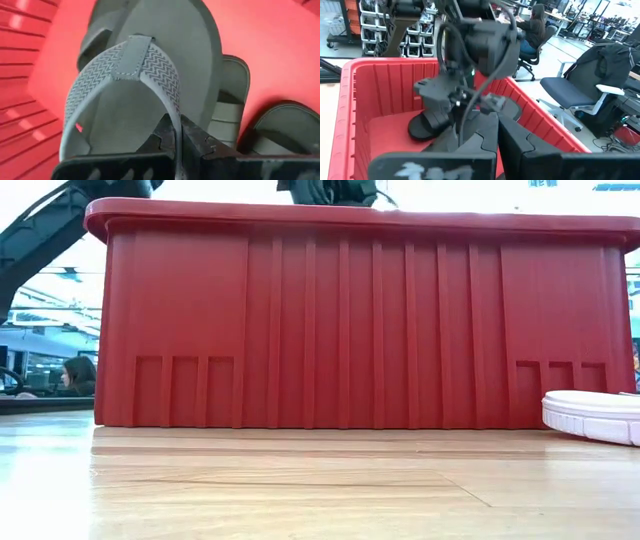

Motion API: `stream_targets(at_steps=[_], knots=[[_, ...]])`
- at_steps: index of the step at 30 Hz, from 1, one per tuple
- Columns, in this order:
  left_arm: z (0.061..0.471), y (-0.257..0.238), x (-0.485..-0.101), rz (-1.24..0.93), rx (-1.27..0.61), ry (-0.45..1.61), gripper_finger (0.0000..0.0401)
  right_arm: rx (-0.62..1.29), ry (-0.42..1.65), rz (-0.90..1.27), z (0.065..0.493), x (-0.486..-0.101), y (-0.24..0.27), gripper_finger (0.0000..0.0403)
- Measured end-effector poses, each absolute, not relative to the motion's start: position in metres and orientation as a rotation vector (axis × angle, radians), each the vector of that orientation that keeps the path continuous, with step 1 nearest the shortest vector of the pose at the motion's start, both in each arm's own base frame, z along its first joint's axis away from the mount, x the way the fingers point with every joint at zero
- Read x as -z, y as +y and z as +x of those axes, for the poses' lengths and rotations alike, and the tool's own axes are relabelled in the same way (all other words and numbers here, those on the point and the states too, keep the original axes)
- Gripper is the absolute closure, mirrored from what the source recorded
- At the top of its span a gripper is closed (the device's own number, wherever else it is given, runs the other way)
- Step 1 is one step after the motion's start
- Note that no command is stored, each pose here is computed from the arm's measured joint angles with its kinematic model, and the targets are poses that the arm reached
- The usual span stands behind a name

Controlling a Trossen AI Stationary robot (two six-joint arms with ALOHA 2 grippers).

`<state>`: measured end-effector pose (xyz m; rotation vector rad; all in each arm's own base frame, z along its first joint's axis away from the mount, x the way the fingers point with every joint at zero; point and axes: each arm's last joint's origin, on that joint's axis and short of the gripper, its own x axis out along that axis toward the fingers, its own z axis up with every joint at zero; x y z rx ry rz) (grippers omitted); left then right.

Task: Pick and place slides into bin
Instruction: Put the black slipper into the red red container

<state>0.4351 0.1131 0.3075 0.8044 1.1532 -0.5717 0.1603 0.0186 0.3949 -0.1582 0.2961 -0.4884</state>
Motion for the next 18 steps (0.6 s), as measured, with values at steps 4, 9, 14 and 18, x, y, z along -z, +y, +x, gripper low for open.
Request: stream_targets(at_steps=[4, 9, 14, 18], knots=[[0.442, 0.115, -0.293, 0.795, 0.59, 1.179, 0.0401, 0.489, 0.296, -0.158, 0.16, -0.395, 0.019, 0.0403], [0.443, 0.115, -0.293, 0.783, 0.602, 1.145, 0.0401, 0.488, 0.296, -0.159, 0.16, -0.395, 0.019, 0.0403], [0.446, 0.114, -0.294, 0.749, 0.634, 1.074, 0.0401, 0.488, 0.297, -0.161, 0.16, -0.395, 0.019, 0.0403], [0.448, 0.114, -0.289, 0.723, 0.652, 1.071, 0.0401, 0.488, 0.296, -0.161, 0.16, -0.395, 0.019, 0.0403]])
